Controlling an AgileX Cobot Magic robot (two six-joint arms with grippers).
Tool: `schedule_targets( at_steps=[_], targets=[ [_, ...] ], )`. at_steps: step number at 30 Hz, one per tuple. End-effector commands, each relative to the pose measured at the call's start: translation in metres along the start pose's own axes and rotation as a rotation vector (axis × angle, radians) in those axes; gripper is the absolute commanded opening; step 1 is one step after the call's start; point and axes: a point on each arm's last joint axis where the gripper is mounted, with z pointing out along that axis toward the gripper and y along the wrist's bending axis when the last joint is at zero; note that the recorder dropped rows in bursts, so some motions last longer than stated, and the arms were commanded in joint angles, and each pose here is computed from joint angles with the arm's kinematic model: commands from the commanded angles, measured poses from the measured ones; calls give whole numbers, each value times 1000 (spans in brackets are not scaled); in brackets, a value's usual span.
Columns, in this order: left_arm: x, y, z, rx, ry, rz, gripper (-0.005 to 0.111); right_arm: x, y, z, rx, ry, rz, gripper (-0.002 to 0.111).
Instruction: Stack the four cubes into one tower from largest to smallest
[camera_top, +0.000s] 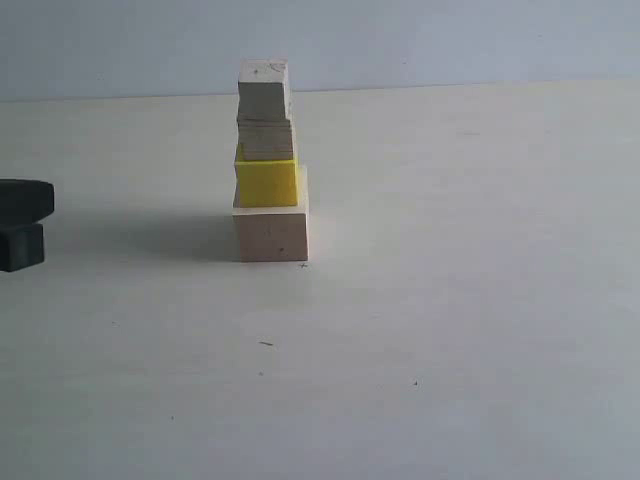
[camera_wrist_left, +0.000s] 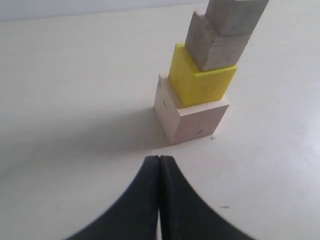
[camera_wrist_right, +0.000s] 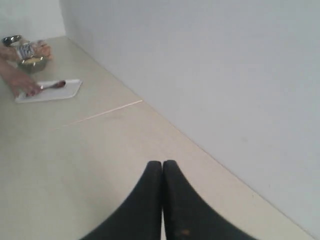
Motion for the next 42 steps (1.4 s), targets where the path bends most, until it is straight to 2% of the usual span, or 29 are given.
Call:
schedule_targets(
  at_steps=[1,7,10,13,18,21,26,31,36,42],
  targets=[
    [-9,-3,0,33,-109,77,0,-20,5,-19,103,-53,131,0],
    [-42,-7,-12,19,-172,76,0,-28,14,-52,376,-141,134,0],
    [-65,-9,-23,11,-242,112,0,-29,29,-73,482,-162,48,0],
    [-88,-9,-35,-13,-325,161,0,-31,48,-94,542,-189,-7,0],
    [-123,5,-58,-109,-447,136,0,-41,87,-135,653,-271,-140,0],
    [-134,12,-72,-153,-523,137,0,-52,120,-167,715,-366,-217,0],
    [-139,5,-109,-121,-716,192,0,-55,177,-212,735,-501,-328,0],
    [-132,2,-154,-133,-854,230,0,-42,218,-248,800,-622,-377,0],
    [-116,5,-188,-213,-894,260,0,-24,238,-264,836,-655,-439,0],
    [-95,17,-212,-390,-846,255,0,-4,242,-263,824,-643,-437,0]
  ],
)
